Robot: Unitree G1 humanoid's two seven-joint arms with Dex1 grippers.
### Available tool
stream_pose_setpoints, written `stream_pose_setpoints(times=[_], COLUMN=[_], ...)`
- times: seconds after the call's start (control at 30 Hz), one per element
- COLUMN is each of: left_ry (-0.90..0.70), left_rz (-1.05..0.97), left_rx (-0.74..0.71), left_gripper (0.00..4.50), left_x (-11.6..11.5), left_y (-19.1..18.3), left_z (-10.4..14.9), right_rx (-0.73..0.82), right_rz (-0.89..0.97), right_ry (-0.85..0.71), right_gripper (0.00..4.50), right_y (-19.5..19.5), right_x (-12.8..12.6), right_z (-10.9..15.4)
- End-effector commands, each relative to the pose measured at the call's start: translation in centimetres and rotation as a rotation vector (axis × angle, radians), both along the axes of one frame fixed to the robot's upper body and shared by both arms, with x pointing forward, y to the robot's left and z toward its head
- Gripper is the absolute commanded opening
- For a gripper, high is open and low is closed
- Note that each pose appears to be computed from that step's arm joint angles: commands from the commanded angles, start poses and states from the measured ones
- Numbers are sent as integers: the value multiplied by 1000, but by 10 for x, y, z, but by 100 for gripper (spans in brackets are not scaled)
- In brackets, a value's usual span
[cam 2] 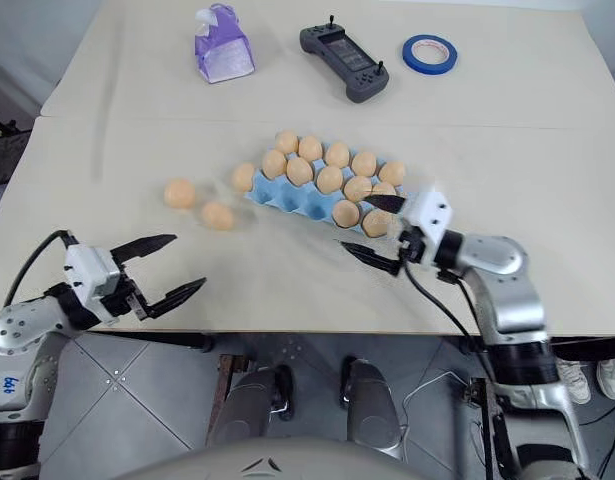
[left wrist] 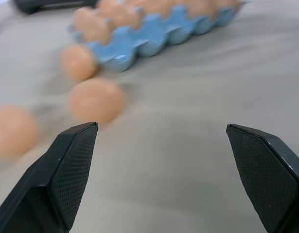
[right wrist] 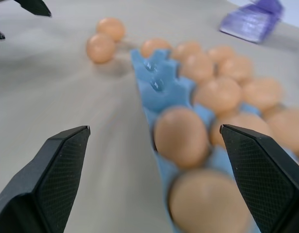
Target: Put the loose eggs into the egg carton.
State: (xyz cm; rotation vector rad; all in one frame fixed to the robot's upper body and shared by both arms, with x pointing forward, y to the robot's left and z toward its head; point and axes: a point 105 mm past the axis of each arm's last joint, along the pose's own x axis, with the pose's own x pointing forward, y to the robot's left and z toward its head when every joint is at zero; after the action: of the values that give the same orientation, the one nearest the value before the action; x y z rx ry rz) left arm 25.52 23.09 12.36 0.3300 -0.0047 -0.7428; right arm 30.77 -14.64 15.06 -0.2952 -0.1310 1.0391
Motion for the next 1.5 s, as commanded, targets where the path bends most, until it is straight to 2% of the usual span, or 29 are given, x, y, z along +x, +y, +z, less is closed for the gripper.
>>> stream_pose_setpoints(times=[0.03,0.2,0.27,0.43,0.6,0.73,0.87,0.97,1.07,1.2,1.23,1.37,1.5], left_ry=[-25,15,21,13,0,-23,-4,5,-2,-37,-46,-102,-101], left_rz=[126,216,216,151,56,60,91,83,72,55,46,-77,-230], left_rx=[-32,-90,-128,-125,-126,-88,-73,-62,-70,-89,-95,-106,-57], left_gripper=[450,450,450,450,450,450,450,450,390,270,256,253,253], left_x=[0,5,11,25,53,89,105,108,106,102,100,91,87], left_y=[21,33,30,12,-20,-48,-56,-61,-63,-61,-61,-78,-106], left_z=[2,-4,-2,5,11,5,-7,-10,-11,-1,2,26,35], right_rx=[8,49,109,84,79,74,71,83,97,108,106,126,121], right_rz=[14,77,95,157,159,191,189,164,139,64,48,-62,-145], right_ry=[-84,-70,-72,-43,-51,-56,-57,-59,-28,-45,-49,-77,-77], right_gripper=[448,448,448,448,448,448,448,448,450,450,450,450,450], right_y=[-11,1,13,27,28,34,39,36,27,6,2,-18,-32], right_x=[-11,-25,-29,-39,-35,-40,-43,-43,-44,-47,-48,-51,-53], right_z=[7,-2,4,-3,-1,-1,-4,-3,-7,-11,-11,-10,-15])
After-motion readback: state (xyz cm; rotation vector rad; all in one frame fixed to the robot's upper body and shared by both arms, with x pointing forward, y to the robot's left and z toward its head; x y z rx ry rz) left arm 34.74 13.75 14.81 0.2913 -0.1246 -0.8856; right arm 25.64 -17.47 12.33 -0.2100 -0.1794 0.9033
